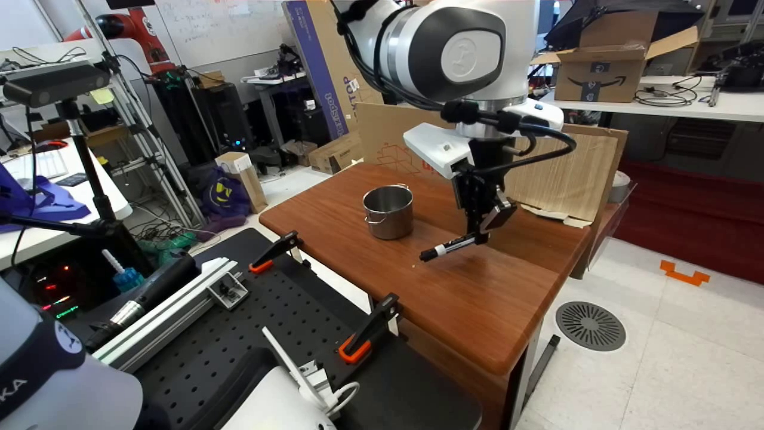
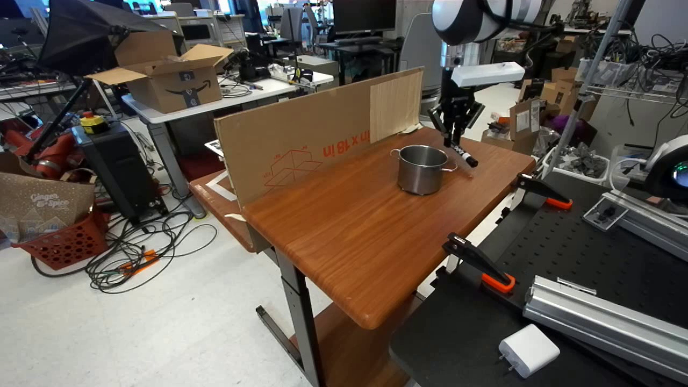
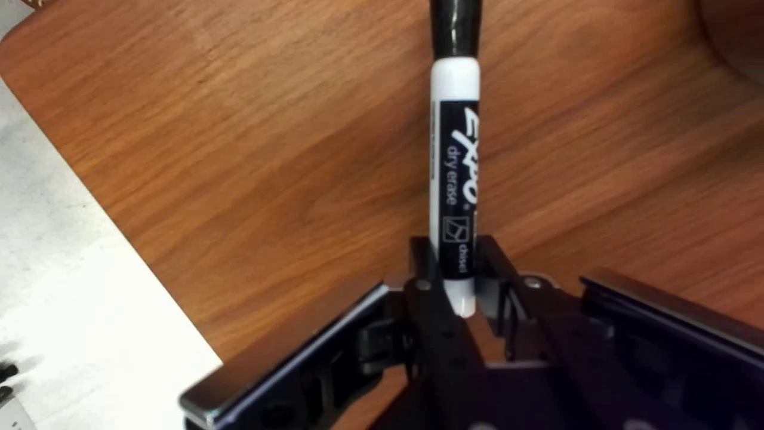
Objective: Put the marker inside the cup
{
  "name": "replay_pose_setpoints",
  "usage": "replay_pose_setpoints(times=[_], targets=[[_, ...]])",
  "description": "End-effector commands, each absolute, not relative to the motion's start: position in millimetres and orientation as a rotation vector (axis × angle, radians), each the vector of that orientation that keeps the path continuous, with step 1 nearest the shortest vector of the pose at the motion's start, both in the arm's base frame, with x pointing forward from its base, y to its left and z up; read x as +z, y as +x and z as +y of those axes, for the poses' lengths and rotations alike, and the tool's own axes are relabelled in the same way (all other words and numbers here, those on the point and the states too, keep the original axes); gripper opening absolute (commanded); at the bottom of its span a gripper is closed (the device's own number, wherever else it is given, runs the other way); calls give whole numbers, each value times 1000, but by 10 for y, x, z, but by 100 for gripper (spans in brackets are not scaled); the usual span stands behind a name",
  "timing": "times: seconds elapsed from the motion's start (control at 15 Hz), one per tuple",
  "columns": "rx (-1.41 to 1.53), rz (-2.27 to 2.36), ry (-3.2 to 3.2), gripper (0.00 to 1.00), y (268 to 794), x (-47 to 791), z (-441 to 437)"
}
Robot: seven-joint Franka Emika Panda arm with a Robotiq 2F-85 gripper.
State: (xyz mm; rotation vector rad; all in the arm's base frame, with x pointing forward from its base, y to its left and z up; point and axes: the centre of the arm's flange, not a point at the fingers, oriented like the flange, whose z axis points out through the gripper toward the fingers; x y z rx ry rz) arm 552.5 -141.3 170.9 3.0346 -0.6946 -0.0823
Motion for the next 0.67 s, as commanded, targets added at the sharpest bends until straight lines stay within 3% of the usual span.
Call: replay_pose_setpoints(times=[0.0,0.6], targets=[[98,-668,3038,5,5216,2049,-1346],[549,-608,3036,5,4656,2765,-855]])
